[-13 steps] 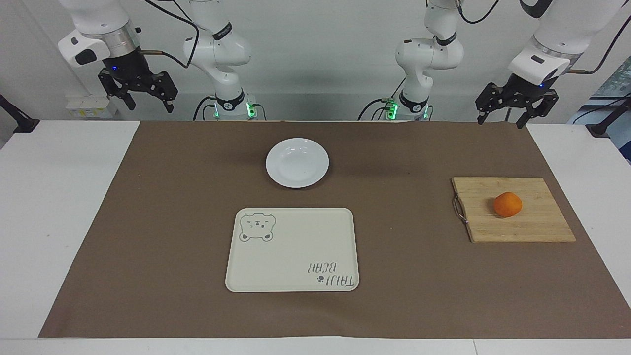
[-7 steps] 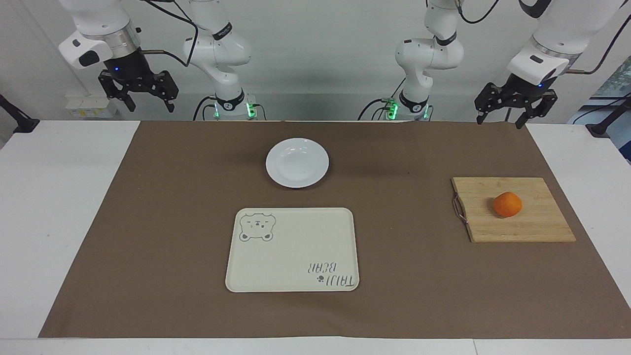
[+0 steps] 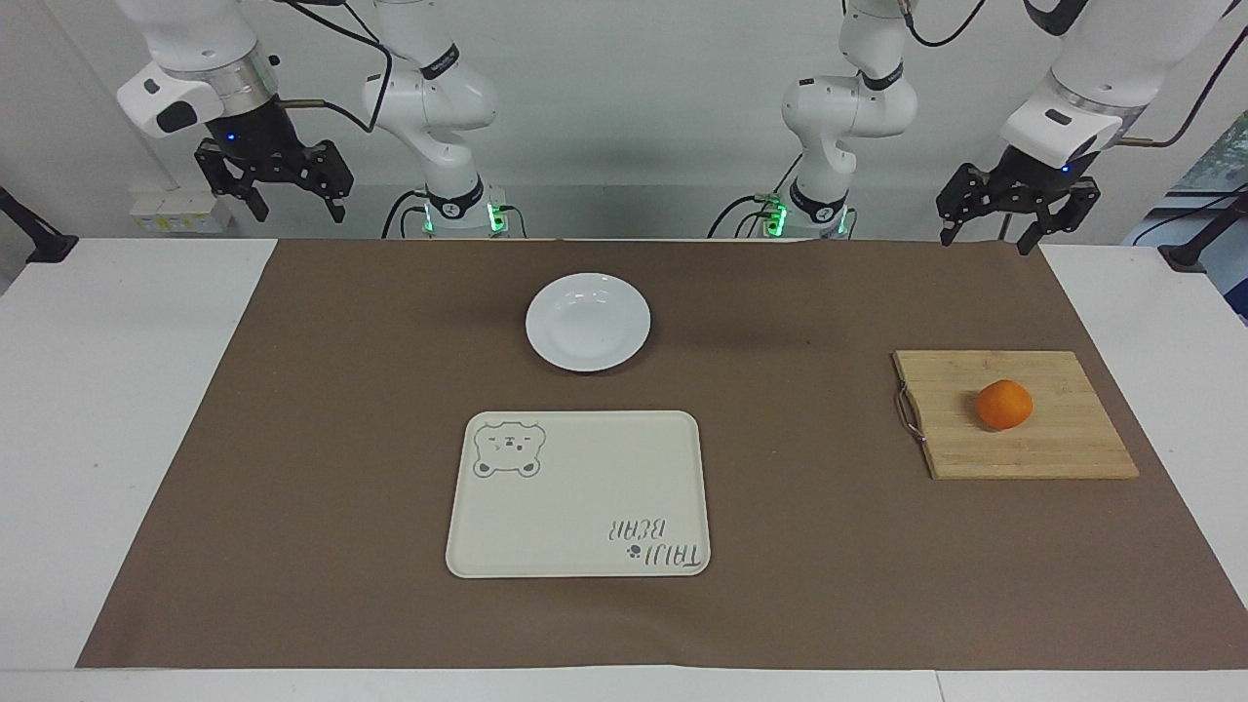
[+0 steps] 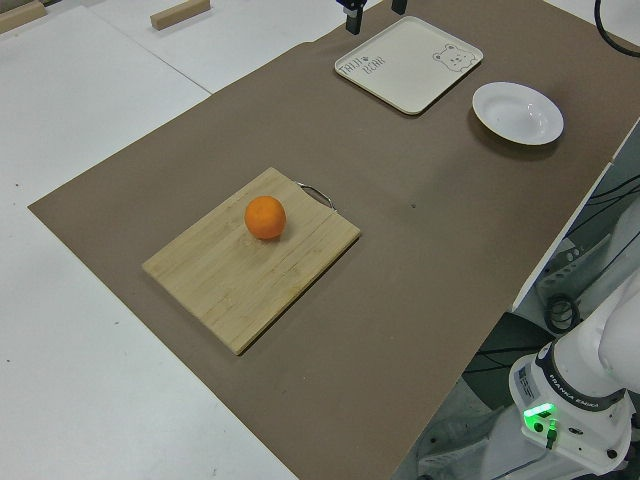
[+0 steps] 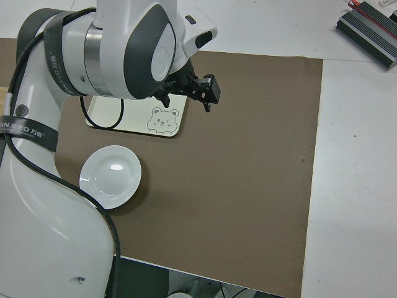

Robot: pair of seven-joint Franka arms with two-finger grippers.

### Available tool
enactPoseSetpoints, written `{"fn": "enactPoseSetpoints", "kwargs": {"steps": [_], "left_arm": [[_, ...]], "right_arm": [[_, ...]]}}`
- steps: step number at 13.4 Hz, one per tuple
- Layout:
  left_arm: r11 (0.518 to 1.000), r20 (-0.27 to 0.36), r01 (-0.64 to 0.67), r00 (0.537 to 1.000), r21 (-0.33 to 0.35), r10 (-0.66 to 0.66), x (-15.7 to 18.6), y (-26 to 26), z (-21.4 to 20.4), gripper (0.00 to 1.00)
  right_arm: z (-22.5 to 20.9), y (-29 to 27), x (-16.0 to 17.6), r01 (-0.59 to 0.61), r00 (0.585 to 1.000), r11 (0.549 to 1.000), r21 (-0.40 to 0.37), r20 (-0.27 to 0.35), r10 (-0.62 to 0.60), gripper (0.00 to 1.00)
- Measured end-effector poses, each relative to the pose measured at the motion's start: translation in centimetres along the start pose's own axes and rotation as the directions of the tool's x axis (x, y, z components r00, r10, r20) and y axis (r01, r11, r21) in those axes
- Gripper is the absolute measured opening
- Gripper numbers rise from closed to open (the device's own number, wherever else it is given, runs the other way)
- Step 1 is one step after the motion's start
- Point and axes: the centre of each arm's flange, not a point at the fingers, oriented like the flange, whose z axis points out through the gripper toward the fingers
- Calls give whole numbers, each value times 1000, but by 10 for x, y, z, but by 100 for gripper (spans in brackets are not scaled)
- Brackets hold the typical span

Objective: Place orange and plate with both arms

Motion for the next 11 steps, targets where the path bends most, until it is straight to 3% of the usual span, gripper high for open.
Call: {"fn": "enactPoseSetpoints", "kwargs": {"steps": [11], "left_arm": [[1000, -2, -3, 1000, 0, 3, 0, 2, 0, 100]], "right_arm": [[3, 3, 2, -5, 1000, 1000, 0, 5, 5, 100]]}}
